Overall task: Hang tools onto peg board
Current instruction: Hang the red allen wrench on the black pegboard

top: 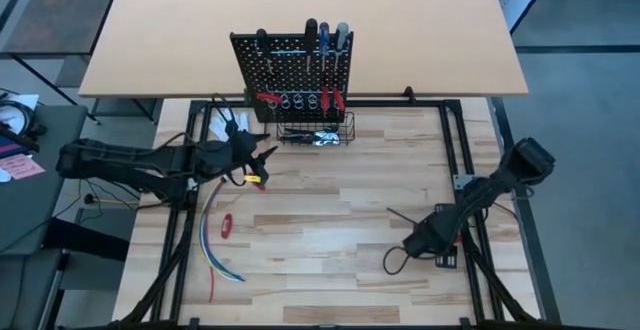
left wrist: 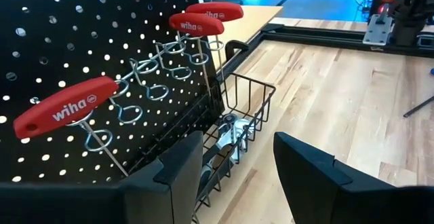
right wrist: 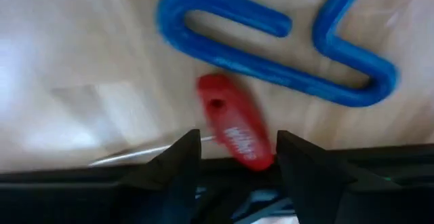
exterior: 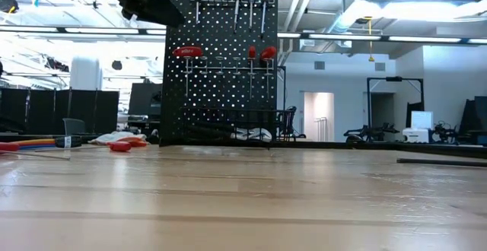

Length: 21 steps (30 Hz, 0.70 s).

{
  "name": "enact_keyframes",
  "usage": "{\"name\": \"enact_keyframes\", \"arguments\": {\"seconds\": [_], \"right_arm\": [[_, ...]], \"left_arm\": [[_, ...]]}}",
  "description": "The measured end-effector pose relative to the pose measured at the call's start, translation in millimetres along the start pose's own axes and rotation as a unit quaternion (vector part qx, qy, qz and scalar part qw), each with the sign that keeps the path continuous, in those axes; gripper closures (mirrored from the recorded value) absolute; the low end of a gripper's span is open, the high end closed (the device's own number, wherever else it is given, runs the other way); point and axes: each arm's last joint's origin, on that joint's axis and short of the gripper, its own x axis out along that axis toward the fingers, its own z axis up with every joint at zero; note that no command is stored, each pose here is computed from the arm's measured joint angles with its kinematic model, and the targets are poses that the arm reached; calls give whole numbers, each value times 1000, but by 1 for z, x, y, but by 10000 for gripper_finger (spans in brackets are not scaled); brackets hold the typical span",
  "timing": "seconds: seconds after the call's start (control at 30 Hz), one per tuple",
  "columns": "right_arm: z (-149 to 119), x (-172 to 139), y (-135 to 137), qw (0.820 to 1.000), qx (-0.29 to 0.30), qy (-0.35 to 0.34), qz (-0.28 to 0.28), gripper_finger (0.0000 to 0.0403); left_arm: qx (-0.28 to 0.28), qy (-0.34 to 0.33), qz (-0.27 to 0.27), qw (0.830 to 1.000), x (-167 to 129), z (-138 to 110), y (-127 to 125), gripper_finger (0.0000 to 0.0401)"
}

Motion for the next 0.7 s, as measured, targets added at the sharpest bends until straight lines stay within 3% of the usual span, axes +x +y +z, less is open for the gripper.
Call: {"name": "enact_keyframes", "arguments": {"seconds": [0.13, 0.37, 0.43, 0.7], "right_arm": [[5, 8, 6, 1000, -15, 3, -6, 229], [19, 12, 16, 999, -18, 15, 24, 312], [25, 7, 20, 999, -21, 18, 28, 318], [82, -44, 46, 980, -100, -126, 117, 320]], "left_arm": [[-2, -3, 0, 1000, 0, 1, 0, 226], [3, -6, 0, 1000, 0, 1, 0, 226], [3, -6, 0, 1000, 0, 1, 0, 226], [3, -6, 0, 1000, 0, 1, 0, 226]]}}
